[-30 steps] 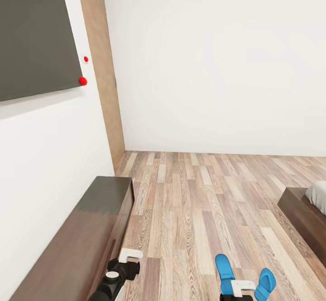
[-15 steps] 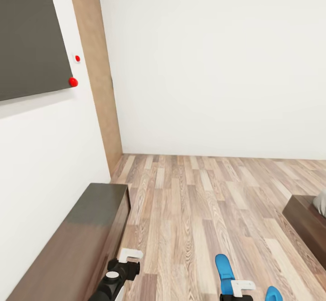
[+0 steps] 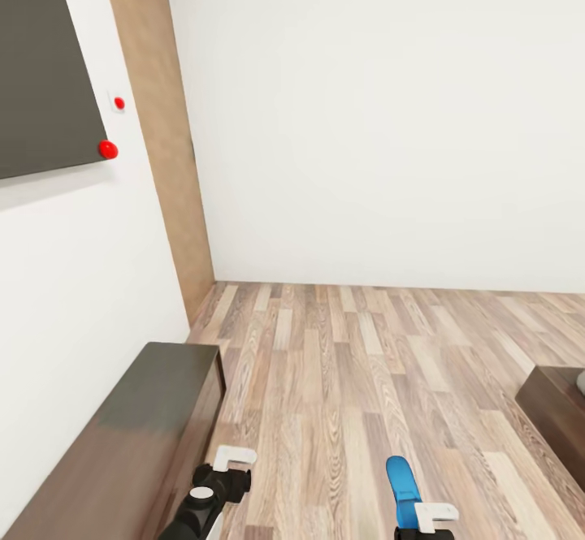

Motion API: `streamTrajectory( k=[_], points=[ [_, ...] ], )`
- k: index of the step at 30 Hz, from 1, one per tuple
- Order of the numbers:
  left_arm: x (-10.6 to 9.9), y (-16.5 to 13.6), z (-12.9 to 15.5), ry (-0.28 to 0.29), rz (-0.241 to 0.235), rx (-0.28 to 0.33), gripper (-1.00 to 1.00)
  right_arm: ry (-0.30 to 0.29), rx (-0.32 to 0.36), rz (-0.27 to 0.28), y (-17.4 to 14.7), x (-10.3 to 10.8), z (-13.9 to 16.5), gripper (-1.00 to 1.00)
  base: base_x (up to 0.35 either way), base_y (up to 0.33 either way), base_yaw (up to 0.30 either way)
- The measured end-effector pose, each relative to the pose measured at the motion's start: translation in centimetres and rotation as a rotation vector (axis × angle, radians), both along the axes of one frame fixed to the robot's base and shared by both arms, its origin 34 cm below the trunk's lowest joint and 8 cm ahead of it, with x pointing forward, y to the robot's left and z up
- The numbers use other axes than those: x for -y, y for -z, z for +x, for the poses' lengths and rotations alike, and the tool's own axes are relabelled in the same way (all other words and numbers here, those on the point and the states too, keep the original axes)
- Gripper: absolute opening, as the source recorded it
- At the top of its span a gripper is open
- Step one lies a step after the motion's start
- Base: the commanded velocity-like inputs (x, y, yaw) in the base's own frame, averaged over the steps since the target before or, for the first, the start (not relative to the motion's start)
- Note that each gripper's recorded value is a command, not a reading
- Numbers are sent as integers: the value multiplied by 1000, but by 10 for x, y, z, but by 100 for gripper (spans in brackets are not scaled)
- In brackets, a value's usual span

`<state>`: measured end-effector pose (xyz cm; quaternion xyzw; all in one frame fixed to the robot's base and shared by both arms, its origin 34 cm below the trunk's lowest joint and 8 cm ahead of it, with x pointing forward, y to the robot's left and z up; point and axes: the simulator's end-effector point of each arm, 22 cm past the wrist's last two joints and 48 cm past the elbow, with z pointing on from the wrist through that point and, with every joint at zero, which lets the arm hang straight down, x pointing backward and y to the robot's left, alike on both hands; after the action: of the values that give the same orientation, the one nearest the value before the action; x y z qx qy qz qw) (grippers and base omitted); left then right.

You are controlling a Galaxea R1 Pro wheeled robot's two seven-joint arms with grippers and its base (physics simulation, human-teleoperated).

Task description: In the bedroom, move the book from the bed onto either nightstand, and place the two sandals side by side next to the bed.

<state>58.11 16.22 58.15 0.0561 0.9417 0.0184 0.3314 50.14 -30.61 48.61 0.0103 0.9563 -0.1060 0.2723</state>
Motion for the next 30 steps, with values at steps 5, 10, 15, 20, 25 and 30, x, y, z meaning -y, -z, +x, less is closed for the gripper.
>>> streamTrajectory(
  k=[5,10,15,20,25,30],
  points=[
    [0,0,0,0,0,0,100,0,0,0,0,0,0,-100,278,-139,0],
    [0,0,0,0,0,-1,100,-1,0,0,0,0,0,-100,308,-57,0],
    [0,0,0,0,1,0,100,-1,0,0,0,-1,0,-100,319,-18,0],
    [0,0,-1,1,2,-1,100,-2,0,1,0,-1,0,-100,325,-5,0],
    [0,1,-1,1,2,-1,100,-2,0,1,0,-1,0,-100,328,-1,0],
    [0,0,-1,2,3,-1,100,-2,0,1,0,-1,0,-100,329,0,0]
  ],
)
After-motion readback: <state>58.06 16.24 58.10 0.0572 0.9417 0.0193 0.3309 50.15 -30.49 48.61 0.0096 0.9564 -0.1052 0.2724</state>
